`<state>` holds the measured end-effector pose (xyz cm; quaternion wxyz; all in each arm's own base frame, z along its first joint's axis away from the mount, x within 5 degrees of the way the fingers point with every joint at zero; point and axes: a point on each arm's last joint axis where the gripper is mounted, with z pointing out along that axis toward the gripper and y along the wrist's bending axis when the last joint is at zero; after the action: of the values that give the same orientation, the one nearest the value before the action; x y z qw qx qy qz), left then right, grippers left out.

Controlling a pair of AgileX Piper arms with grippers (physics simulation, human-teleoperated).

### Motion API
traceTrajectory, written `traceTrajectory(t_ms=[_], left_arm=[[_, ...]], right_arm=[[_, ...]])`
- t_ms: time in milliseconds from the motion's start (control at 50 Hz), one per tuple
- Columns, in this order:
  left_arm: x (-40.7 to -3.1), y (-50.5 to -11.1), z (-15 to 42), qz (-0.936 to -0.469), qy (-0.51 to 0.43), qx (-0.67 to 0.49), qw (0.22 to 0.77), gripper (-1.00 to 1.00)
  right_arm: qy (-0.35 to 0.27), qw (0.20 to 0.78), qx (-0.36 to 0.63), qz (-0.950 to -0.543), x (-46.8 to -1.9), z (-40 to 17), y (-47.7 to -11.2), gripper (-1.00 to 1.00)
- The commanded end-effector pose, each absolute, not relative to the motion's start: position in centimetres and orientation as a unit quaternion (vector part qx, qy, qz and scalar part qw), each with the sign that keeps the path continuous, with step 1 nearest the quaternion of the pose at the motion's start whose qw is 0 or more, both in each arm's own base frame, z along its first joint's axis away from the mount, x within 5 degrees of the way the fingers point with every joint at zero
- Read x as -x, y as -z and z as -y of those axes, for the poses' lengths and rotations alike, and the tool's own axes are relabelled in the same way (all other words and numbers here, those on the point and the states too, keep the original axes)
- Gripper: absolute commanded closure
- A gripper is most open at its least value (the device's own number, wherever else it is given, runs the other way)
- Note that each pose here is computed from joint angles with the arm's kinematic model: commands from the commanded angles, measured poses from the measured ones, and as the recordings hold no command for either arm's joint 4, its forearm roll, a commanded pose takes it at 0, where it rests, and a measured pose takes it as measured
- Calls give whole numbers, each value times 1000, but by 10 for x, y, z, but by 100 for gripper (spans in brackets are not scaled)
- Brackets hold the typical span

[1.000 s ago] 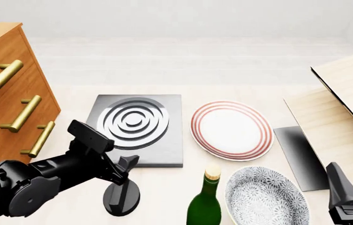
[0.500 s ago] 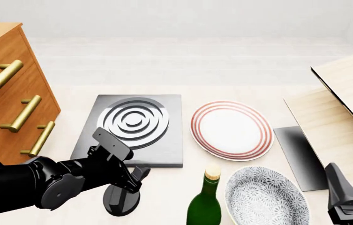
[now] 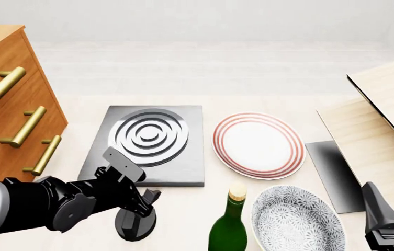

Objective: Turn on the stove.

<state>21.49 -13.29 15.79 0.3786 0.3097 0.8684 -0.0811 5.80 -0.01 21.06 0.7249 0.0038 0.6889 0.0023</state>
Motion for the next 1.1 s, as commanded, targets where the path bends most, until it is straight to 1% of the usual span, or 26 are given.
traceTrajectory(t_ms=[20, 400, 640, 900, 1100], left_arm=[[-216, -148, 120, -875, 66, -301, 372, -100], [-221, -137, 101, -884, 44, -283, 369, -100], [-217, -131, 92, -887, 35, -279, 367, -100], [-206, -132, 84, -887, 31, -277, 369, -100], [-187, -139, 80, -883, 39, -276, 376, -100]], right_arm=[[-3, 724, -3, -690, -58, 0, -210, -100], [-4, 724, -1, -690, -58, 0, -210, -100], [-4, 724, -2, -690, -58, 0, -210, -100], [-3, 723, -1, -690, -58, 0, -210, -100], [-3, 723, -1, -691, -58, 0, -210, -100]])
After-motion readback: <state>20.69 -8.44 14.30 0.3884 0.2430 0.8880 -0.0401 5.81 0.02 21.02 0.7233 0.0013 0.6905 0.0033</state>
